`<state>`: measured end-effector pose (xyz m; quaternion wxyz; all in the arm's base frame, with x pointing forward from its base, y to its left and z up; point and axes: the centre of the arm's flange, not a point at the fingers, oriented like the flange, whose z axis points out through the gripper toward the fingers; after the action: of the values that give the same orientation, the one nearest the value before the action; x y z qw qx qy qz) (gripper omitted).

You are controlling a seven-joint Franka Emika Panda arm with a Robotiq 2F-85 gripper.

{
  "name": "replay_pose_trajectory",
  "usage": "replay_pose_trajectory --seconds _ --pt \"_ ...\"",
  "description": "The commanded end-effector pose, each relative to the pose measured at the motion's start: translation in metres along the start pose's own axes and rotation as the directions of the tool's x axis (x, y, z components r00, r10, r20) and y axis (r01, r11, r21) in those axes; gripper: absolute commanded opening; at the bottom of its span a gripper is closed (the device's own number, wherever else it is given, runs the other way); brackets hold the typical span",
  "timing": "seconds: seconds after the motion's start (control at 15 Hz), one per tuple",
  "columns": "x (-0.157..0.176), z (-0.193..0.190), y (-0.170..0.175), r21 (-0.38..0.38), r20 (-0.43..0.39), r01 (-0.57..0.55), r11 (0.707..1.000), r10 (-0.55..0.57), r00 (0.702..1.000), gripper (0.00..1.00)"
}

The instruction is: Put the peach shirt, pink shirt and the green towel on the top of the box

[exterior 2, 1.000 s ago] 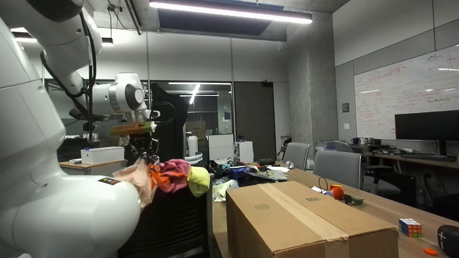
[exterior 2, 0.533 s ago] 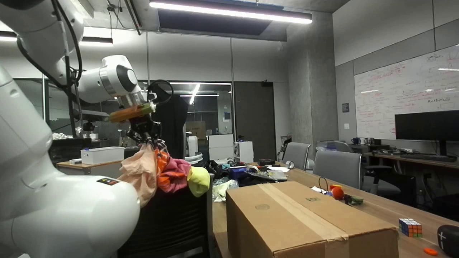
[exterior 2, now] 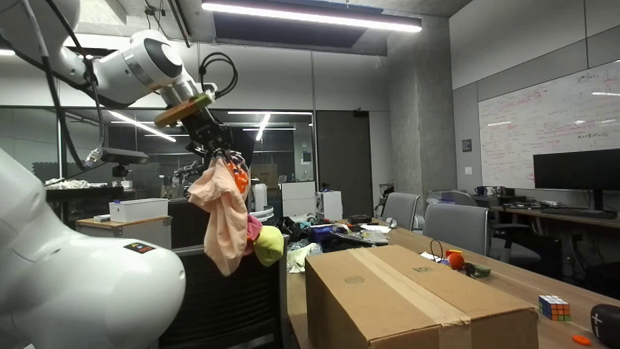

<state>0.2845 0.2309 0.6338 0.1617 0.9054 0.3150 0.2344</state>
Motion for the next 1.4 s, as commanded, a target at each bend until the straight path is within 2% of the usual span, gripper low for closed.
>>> replay_pose_trajectory --seconds 0.0,0.33,0.8,1.07,1.33 --pt "-0.005 -0.036 0.037 -0.056 -0.009 -0.006 0.998 0.005 1.0 0.04" --pt "-0.005 -0.046 0.079 -0.087 0.022 -0.046 0.995 0.048 0.999 0.04" --pt "-0.002 -0.03 0.129 -0.228 0.113 -0.075 0.971 0.103 0.988 0.04" --pt "-0.014 0.011 0.187 -0.283 0.215 -0.131 0.95 0.196 0.957 0.04" --pt "-0.037 0.069 0.246 -0.332 0.321 -0.194 0.923 0.304 0.897 0.04"
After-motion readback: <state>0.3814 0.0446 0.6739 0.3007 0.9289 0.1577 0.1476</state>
